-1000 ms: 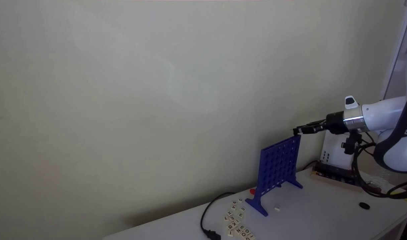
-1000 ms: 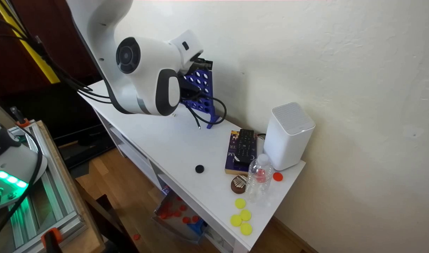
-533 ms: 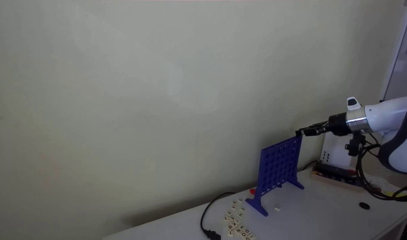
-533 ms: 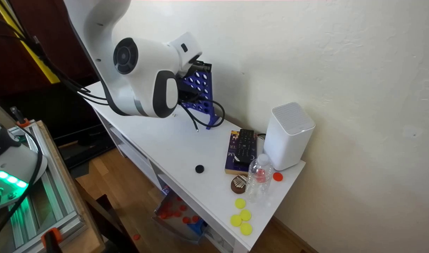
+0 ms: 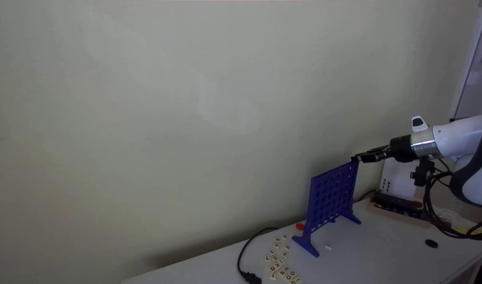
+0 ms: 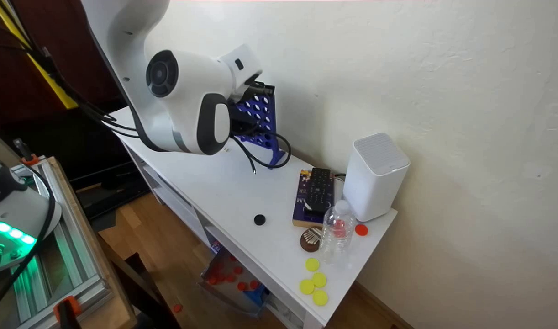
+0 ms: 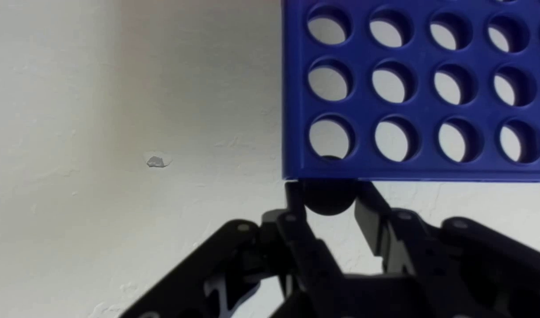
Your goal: Put the black circle into the blue object
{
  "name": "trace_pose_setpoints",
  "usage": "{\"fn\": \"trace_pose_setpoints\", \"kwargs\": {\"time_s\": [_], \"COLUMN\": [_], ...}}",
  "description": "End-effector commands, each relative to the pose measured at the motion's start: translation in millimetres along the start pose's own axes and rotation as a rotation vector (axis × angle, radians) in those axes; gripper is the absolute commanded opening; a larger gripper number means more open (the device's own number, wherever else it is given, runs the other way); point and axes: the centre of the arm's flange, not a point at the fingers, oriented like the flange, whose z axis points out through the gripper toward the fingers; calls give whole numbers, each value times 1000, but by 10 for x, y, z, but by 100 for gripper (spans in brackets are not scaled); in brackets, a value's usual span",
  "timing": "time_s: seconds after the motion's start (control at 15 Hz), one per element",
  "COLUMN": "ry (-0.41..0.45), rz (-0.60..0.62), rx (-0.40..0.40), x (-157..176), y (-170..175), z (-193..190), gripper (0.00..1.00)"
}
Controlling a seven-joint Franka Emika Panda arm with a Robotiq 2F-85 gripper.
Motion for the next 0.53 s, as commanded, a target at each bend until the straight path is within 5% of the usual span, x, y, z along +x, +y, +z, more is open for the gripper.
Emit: {"fn": "trace_pose_setpoints", "kwargs": {"time_s": [0.0, 0.27, 0.4, 0.47], "ry": [-43, -42, -40, -40], "rz": [-18, -16, -13, -12], "rx": [1, -1, -1, 0], "x": [-21, -19, -14, -16], "y": [-32, -22, -13, -13], "z": [-25, -39, -55, -58], "gripper": [10, 10, 59, 62]}}
